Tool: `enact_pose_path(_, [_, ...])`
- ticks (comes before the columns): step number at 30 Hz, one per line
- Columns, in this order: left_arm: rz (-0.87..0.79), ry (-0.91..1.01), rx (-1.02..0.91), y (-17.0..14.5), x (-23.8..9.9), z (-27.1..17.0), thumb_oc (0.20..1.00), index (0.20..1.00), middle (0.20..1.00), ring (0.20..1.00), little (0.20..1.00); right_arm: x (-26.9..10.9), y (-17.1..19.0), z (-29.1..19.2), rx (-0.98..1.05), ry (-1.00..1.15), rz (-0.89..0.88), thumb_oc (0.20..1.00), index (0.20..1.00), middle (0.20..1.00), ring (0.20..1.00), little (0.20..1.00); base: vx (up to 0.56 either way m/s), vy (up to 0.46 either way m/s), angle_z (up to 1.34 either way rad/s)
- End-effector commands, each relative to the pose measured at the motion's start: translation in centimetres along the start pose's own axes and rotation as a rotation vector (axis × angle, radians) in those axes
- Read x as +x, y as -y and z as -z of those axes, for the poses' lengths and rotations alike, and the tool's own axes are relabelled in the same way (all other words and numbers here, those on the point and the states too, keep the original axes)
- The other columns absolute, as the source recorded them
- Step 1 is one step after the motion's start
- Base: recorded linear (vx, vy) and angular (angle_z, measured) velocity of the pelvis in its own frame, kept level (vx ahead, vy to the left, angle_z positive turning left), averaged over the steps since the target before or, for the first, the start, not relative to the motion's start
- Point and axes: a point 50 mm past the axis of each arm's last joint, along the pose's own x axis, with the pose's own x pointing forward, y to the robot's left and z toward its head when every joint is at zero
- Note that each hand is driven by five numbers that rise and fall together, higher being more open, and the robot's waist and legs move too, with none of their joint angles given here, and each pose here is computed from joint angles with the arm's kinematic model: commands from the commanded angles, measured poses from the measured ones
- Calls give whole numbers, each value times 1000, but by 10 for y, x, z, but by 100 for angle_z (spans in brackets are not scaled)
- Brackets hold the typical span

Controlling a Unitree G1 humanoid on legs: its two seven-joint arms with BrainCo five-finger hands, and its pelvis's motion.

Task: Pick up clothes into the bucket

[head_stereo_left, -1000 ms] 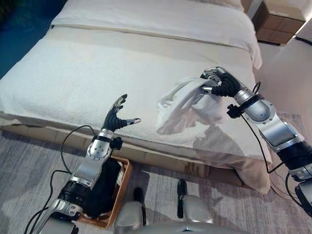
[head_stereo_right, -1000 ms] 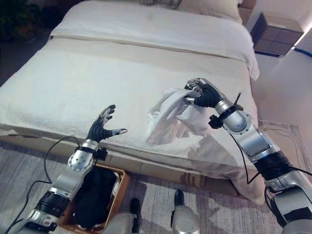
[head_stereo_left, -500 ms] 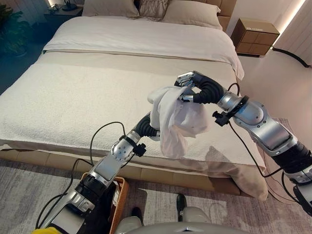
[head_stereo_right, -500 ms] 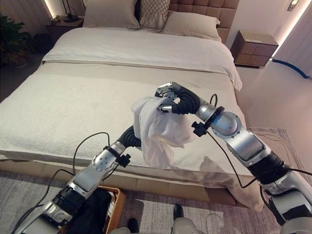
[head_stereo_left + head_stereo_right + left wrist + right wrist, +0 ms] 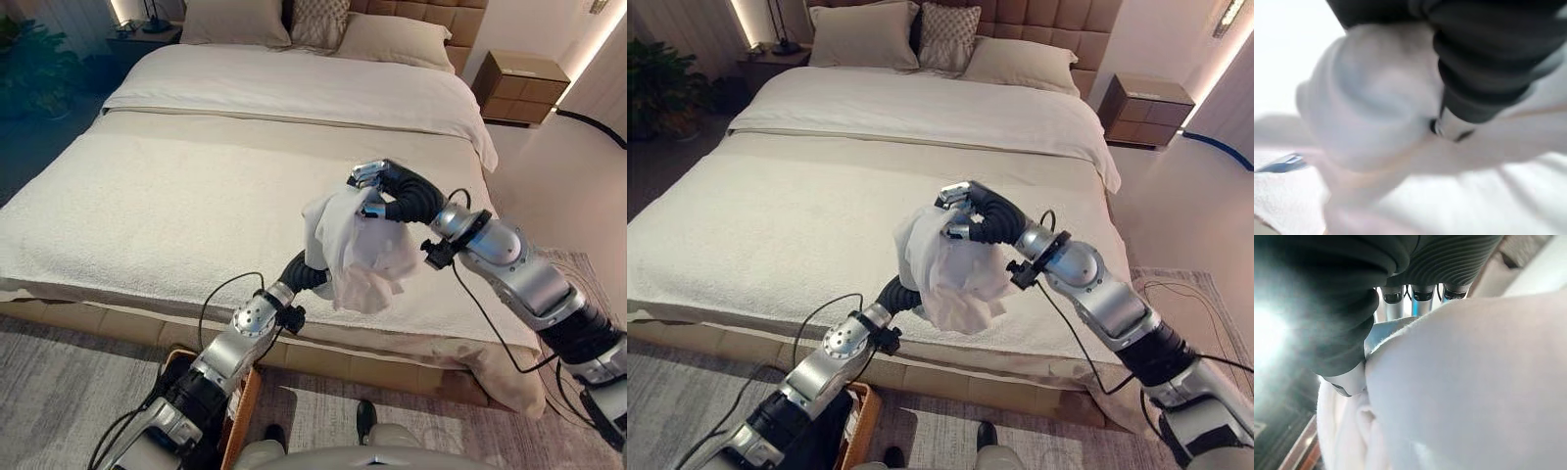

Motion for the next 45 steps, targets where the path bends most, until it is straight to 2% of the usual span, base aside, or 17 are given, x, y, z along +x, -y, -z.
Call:
enact_pose_path(1, [-36,29,-115,-2,3,-1,200,200,200,200,200,1,8,-40,22,218,48,300,300,300,300,300,3,-9,5])
enact_pose_path(2, [-41,25,-157,-1,1,1,200,200,200,200,200,-1,8,-36,37,205,66,391,391,391,391,391,0,0,0])
enact_pose_path(3, [-60,13,-247,0,-4,8,200,200,200,200,200,-8,8,-26,70,179,107,677,677,677,677,677,5,-19,3])
enact_pose_path(4, [-70,2,-287,1,-6,12,200,200,200,200,200,-11,9,-22,82,167,129,1000,1000,1000,1000,1000,4,-14,4])
enact_pose_path(11, [-203,-35,-549,-4,-29,36,200,200,200,200,200,-52,3,25,195,20,372,1000,1000,1000,1000,1000,2,-3,5])
enact_pose_path(14, [-260,-34,-576,-11,-38,41,200,200,200,200,200,-68,2,34,116,-45,451,1000,1000,1000,1000,1000,0,0,0])
enact_pose_path(15, [-318,-30,-571,-20,-49,44,200,200,200,200,200,-88,-4,51,104,-141,546,1000,1000,1000,1000,1000,0,0,0])
enact_pose_path(19, [-438,-19,-516,-40,-74,48,200,200,200,200,200,-130,-22,87,152,-352,688,1000,1000,1000,1000,1000,0,0,0])
enact_pose_path(23, [-561,-11,-433,-62,-100,48,200,200,200,200,200,-171,-44,122,192,-593,740,1000,1000,1000,1000,1000,-36,10,4])
enact_pose_path(24, [-562,-12,-433,-62,-101,48,200,200,200,200,200,-171,-44,122,192,-593,740,1000,1000,1000,1000,1000,-80,13,6])
enact_pose_path(26, [-684,17,-390,-81,-126,44,200,200,200,200,200,-200,-63,143,207,-776,742,1000,1000,1000,1000,1000,-127,11,9])
enact_pose_path(31, [-889,85,-300,-112,-157,31,200,200,200,200,200,-242,-95,184,301,-1078,776,1000,1000,1000,1000,1000,-187,8,8])
enact_pose_path(37, [-1075,71,-169,-141,-183,26,200,200,200,200,200,-267,-116,211,358,-1321,801,1000,1000,1000,1000,1000,-149,23,-3])
enact_pose_path(41, [-1149,39,-94,-159,-185,25,200,200,200,200,200,-276,-117,216,348,-1390,821,1000,1000,1000,1000,1000,-114,23,2])
enact_pose_path(45, [-1173,23,-45,-173,-176,22,200,200,200,200,200,-272,-107,218,329,-1370,865,1000,1000,1000,1000,1000,-102,10,23])
